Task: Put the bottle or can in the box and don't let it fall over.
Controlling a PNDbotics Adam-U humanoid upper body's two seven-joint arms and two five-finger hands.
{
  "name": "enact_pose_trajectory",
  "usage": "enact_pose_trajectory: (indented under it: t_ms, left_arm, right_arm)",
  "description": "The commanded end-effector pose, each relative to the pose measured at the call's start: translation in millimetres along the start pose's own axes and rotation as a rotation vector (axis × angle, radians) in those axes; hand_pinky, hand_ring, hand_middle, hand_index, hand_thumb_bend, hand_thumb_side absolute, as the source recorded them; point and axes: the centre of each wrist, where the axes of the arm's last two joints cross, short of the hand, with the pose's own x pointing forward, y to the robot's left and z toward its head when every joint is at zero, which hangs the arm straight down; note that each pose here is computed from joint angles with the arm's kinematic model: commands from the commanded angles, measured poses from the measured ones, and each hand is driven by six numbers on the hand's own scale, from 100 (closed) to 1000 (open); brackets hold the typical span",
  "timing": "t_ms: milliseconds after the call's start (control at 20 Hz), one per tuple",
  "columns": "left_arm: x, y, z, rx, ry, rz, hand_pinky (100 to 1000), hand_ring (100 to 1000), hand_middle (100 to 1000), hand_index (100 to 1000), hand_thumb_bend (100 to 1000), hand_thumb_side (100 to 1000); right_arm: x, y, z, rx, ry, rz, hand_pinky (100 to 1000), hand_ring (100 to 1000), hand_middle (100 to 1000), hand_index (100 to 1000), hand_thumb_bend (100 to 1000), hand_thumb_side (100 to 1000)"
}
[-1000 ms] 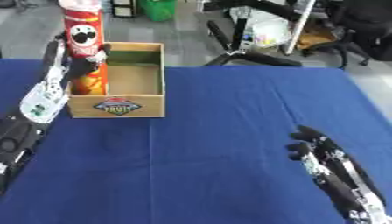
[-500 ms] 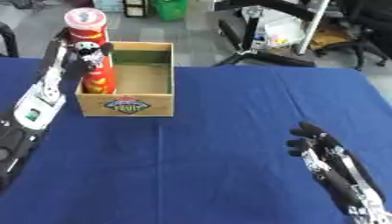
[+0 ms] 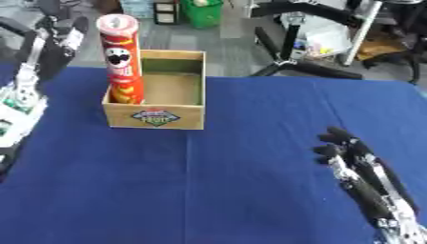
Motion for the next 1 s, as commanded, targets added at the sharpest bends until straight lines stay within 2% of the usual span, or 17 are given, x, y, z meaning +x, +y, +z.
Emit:
enact_pose_trajectory:
  t_ms: [50,300,500,750,1000]
  left_arm:
    - [27,22.3,9,0.033,-0.059,0.084,720,774,837,906,303,894]
    - [20,26.6,50,0.049,-0.013,0.193,710,771,831,897,259,876]
    - [4,19.8,78,0.058,0.063,0.233,709,773,832,897,230,859]
    - [-10,5.7,108,0.033,0.114,0.271,710,773,832,907,207,862]
    - [-19,-7.2,125,-0.038,0.138,0.297,706,765,825,913,186,870]
  right_arm:
    - [16,-13.4,-5,-0.055,-0.062,0.047,738,764,792,904,100,480]
    - [25,-15.7,-8,-0.147,-0.113,0.041,738,768,797,897,100,476]
    - [24,-13.5,-8,-0.21,-0.126,0.017,738,775,806,895,100,476]
    - [17,-12.9,-5,-0.287,-0.101,0.015,737,792,822,892,100,474]
    - [10,-10.6,-1,-0.321,-0.06,0.039,740,801,829,890,100,474]
